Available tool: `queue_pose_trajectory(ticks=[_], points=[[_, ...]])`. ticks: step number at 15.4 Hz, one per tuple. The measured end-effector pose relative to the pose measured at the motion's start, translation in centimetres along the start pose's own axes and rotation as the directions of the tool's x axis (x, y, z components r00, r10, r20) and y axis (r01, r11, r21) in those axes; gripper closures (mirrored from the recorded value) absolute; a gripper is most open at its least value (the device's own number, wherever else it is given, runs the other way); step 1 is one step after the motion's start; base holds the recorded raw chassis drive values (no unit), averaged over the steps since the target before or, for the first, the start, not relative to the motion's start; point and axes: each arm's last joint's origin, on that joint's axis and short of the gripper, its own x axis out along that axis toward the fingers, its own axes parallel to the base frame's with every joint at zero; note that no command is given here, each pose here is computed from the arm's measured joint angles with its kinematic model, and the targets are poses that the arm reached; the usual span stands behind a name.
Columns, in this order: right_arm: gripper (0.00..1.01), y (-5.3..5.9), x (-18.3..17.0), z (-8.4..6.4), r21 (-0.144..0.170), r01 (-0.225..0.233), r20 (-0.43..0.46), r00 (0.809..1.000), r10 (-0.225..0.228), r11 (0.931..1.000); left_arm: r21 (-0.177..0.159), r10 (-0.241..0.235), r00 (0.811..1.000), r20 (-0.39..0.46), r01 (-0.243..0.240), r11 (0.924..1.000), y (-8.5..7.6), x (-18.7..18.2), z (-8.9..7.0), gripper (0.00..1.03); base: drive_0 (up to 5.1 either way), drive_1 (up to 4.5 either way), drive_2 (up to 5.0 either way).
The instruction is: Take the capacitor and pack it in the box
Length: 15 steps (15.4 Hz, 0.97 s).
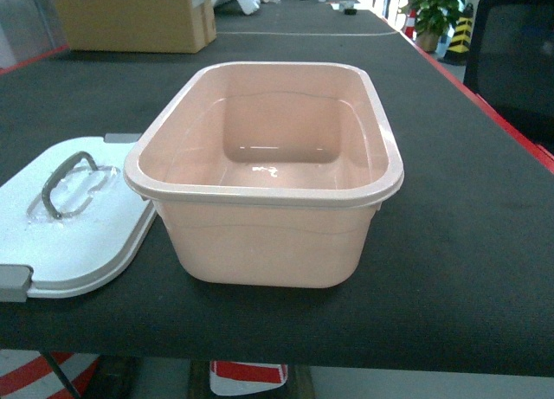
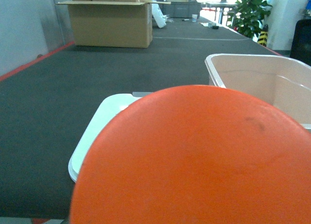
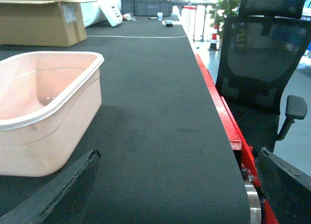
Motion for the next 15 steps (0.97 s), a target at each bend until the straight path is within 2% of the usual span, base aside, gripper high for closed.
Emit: queue_pose_trajectory(ticks=[1,2,3,4,5,7,8,10,11,12,13,14,15], points=[[0.03,0.0,0.0,0.0,0.0,0.0,0.0,1.0,0.0,1.0,0.003,-0.001,1.0,0.003,0.001,1.0,0.0,0.0,0.0,0.6,0.0,0.0,0.0],[0.03,0.0,0.0,0.0,0.0,0.0,0.0,1.0,0.0,1.0,0.046,0.005,0.996,0.084,-0.009,0.9989,0.0,0.4,0.9,0.6,0.0,0.0,0.0],[0.03,0.0,0.0,0.0,0.0,0.0,0.0,1.0,0.0,1.0,0.055,0.035,0.993,0.117,-0.041,0.9976,-0.1,1.5,1.4,0.6,0.0,0.0,0.0],[0.03,0.0,0.0,0.0,0.0,0.0,0.0,1.0,0.0,1.0,0.054,0.035,0.994,0.1,-0.04,0.9978,-0.4,3.1,1.2,0.6,0.0,0.0,0.0],[0.03,0.0,0.0,0.0,0.0,0.0,0.0,1.0,0.0,1.0,0.057,0.011,0.993,0.12,-0.018,0.9982,-1.1,5.2,1.9,0.6,0.0,0.0,0.0],[0.03,0.0,0.0,0.0,0.0,0.0,0.0,1.0,0.0,1.0,0.039,-0.019,0.969,0.245,0.01,0.9992,-3.2,10.1,5.5,0.6,0.0,0.0,0.0],[0.03,0.0,0.0,0.0,0.0,0.0,0.0,1.0,0.0,1.0,0.037,-0.07,0.961,0.267,0.062,0.9974,-5.5,13.3,7.0,0.6,0.0,0.0,0.0],[0.03,0.0,0.0,0.0,0.0,0.0,0.0,1.0,0.0,1.0,0.084,-0.16,0.978,0.136,0.149,0.9852,-11.3,19.9,5.8,0.6,0.0,0.0,0.0],[0.03,0.0,0.0,0.0,0.0,0.0,0.0,1.0,0.0,1.0,0.117,-0.182,0.976,0.119,0.168,0.9788,-13.2,21.5,5.2,0.6,0.0,0.0,0.0],[0.03,0.0,0.0,0.0,0.0,0.0,0.0,1.0,0.0,1.0,0.152,-0.221,0.971,0.096,0.205,0.967,-15.9,23.7,4.6,0.6,0.0,0.0,0.0],[0.03,0.0,0.0,0.0,0.0,0.0,0.0,1.0,0.0,1.0,0.165,-0.24,0.968,0.066,0.227,0.9599,-18.4,25.8,4.0,0.6,0.0,0.0,0.0],[0.03,0.0,0.0,0.0,0.0,0.0,0.0,1.0,0.0,1.0,0.157,-0.25,0.966,0.065,0.237,0.9587,-19.6,26.8,3.7,0.58,0.0,0.0,0.0],[0.03,0.0,0.0,0.0,0.0,0.0,0.0,1.0,0.0,1.0,0.146,-0.251,0.966,0.066,0.239,0.96,-20.6,27.8,3.4,0.48,0.0,0.0,0.0]])
